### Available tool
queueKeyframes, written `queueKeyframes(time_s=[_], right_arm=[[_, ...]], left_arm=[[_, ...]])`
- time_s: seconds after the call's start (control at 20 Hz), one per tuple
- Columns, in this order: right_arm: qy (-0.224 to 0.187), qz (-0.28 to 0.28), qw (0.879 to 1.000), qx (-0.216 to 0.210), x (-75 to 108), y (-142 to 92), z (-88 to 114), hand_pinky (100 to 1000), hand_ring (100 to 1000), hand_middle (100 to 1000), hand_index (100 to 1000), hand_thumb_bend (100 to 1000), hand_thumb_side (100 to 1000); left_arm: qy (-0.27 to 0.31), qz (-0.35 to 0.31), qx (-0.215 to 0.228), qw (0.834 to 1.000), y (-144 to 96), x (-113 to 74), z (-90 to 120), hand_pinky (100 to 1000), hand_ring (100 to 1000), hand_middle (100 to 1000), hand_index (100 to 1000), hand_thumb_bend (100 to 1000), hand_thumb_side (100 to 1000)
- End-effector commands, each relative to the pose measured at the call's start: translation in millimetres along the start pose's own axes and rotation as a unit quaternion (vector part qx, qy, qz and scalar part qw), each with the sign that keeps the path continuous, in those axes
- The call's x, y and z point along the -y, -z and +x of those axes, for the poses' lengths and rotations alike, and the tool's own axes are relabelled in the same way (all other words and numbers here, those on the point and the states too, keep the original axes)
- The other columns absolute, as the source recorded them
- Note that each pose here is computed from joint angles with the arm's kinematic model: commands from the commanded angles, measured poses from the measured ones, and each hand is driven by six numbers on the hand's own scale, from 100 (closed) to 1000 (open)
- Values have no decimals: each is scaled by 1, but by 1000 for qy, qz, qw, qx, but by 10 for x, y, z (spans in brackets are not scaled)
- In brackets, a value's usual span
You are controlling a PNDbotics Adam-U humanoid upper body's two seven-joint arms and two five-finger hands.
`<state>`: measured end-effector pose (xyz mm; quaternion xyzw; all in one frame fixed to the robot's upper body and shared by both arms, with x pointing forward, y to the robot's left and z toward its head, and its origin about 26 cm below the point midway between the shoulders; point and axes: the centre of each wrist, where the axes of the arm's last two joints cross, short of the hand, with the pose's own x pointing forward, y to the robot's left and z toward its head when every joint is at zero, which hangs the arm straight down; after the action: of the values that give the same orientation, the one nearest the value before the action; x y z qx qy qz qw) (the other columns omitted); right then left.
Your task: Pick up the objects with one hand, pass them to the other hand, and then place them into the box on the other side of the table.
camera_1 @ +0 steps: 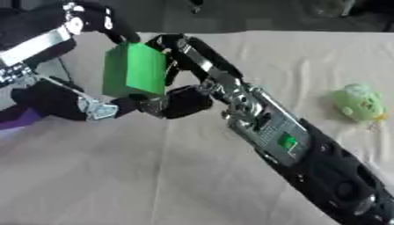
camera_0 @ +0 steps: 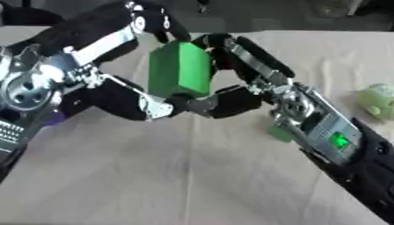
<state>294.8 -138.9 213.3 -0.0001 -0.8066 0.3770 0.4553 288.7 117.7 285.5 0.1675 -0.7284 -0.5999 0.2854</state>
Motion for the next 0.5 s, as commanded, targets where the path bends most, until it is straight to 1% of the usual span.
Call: queueKeyframes(time_s=[0.05, 0.15, 0.3, 0.5], right_arm=[[-16, -5, 1000, 15, 76, -21, 78, 493, 529, 566, 511, 380, 100], [-17, -4, 1000, 16, 70, -23, 78, 493, 529, 566, 511, 380, 100], [-17, -3, 1000, 16, 68, -23, 77, 493, 529, 567, 511, 380, 100], [-17, -2, 1000, 16, 64, -24, 74, 492, 529, 567, 511, 380, 100]], left_arm=[[13, 23, 2, 1000, -16, -56, 31, 869, 743, 752, 819, 501, 235], [12, 30, 2, 999, -15, -52, 30, 864, 738, 746, 817, 499, 233], [9, 31, 1, 999, -8, -40, 34, 846, 700, 693, 801, 484, 222], [7, 29, -4, 1000, 6, -26, 26, 849, 711, 726, 818, 483, 243]])
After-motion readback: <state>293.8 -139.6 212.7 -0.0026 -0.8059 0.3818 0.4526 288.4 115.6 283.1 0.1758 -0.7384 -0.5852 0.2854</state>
